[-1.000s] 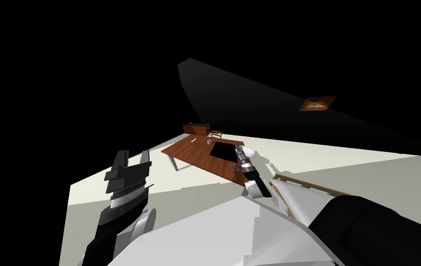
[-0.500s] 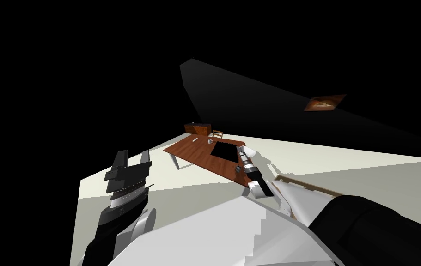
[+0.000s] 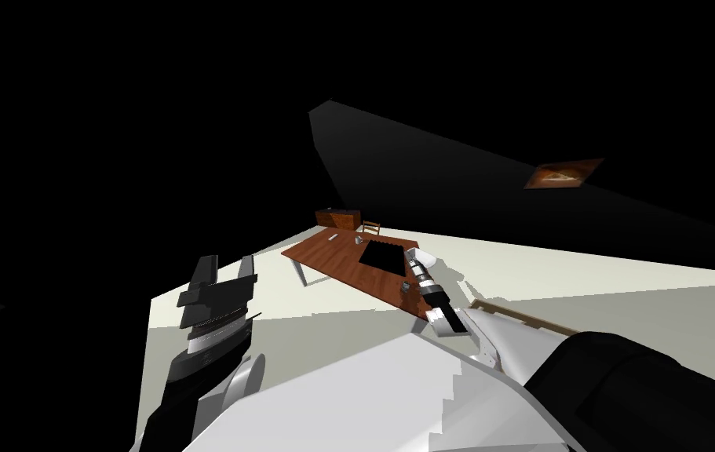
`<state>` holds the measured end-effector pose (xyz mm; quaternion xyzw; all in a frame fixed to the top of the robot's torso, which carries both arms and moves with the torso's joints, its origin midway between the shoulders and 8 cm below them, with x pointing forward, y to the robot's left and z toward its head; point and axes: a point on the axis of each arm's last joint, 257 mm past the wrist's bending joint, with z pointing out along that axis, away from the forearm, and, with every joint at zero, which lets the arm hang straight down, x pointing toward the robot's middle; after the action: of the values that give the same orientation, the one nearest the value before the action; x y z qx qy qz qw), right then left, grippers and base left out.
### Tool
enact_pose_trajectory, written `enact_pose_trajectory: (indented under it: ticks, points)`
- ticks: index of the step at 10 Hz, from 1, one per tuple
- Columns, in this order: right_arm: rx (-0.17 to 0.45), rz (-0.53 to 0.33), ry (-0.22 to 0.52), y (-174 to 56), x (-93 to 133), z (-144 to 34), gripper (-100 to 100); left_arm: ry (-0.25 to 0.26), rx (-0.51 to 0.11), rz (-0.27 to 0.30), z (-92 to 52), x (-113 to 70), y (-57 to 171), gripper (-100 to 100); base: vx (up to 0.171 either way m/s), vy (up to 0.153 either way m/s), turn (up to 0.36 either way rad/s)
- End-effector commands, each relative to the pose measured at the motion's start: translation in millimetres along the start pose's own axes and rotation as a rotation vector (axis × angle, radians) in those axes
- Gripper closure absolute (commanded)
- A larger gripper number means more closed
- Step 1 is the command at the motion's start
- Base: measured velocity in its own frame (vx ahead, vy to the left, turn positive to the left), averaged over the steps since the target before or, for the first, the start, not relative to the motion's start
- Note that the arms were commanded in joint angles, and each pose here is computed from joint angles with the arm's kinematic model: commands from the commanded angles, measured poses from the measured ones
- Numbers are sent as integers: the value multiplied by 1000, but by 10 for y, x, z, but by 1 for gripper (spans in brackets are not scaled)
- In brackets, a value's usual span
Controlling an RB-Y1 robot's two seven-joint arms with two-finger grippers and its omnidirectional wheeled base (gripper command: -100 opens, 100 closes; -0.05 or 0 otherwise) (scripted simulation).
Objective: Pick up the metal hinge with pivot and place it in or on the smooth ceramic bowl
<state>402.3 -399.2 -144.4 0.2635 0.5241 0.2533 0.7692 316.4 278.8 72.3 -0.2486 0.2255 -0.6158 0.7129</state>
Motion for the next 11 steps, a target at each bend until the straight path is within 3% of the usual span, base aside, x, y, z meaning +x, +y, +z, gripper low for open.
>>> enact_pose_trajectory:
  ticks: [1,2,3,4,5,6,7,8,11]
  points:
    - [34,-80,3,-210,-19,-47,-100,0,0,0,0,0,0,0,-30,2,66]
    - [34,-94,3,-210,-19,-47,-100,0,0,0,0,0,0,0,-23,1,36]
    - [65,-157,7,-393,-42,-90,-100,0,0,0,0,0,0,0,-28,-4,76]
    - [65,-170,7,-393,-42,-90,-100,0,0,0,0,0,0,0,-22,-6,39]
    - [95,-233,13,-568,-63,-138,-100,0,0,0,0,0,0,0,-24,-6,65]
    - [95,-245,14,-572,-61,-140,-100,0,0,0,0,0,0,0,-20,-4,43]
    - [126,-308,22,-749,-76,-198,-100,0,0,0,0,0,0,0,-23,-4,74]
    - [126,-319,23,-749,-76,-198,-100,0,0,0,0,0,0,0,-20,-7,39]
    - [184,-448,47,-1086,-86,-334,-100,0,0,0,0,0,0,0,-20,-6,61]
